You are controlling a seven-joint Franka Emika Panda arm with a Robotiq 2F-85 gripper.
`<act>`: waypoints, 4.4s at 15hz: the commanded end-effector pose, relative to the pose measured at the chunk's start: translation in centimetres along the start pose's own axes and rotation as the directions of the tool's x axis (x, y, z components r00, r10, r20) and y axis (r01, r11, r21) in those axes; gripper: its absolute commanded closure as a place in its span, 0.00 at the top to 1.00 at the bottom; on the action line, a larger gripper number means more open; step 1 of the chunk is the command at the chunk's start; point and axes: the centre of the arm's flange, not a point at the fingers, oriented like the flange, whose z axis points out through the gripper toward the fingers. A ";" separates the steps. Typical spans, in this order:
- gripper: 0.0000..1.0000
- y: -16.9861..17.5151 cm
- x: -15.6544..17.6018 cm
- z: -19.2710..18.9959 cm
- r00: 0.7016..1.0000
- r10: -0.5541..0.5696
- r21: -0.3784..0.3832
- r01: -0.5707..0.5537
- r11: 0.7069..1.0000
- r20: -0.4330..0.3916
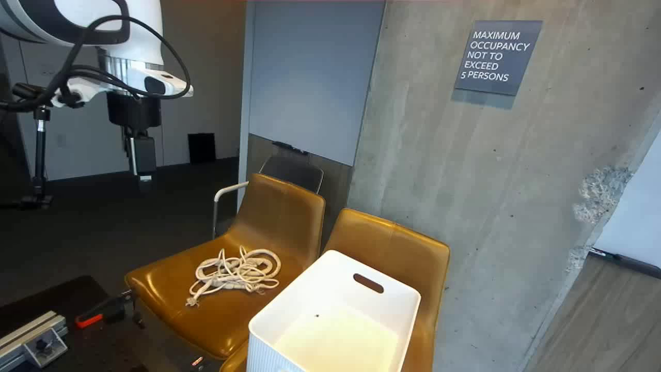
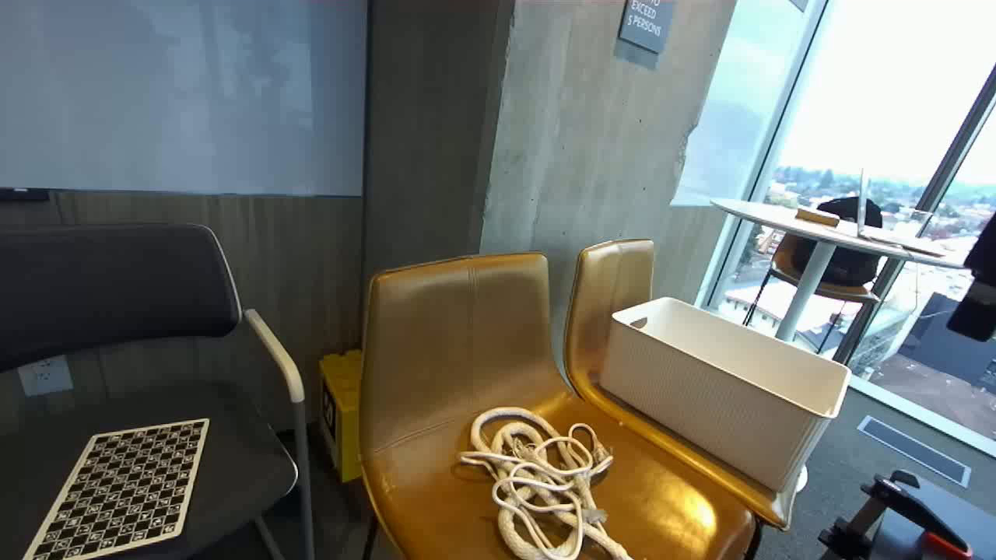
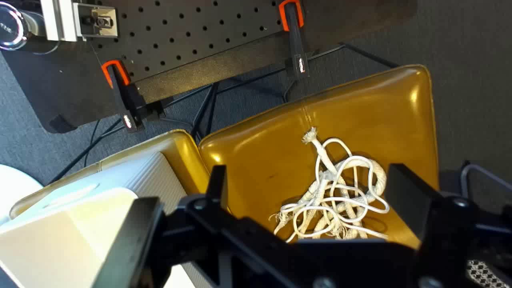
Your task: Put the white cords in the storage container.
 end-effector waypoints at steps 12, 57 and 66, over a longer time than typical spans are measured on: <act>1.00 -11.6 2.7 -1.6 0.970 -0.155 0.092 0.174 0.980 -0.189; 1.00 -18.7 25.4 37.8 0.872 -0.484 -0.279 0.484 0.829 0.074; 0.75 -16.5 27.5 41.8 0.882 -0.460 -0.323 0.466 0.824 0.100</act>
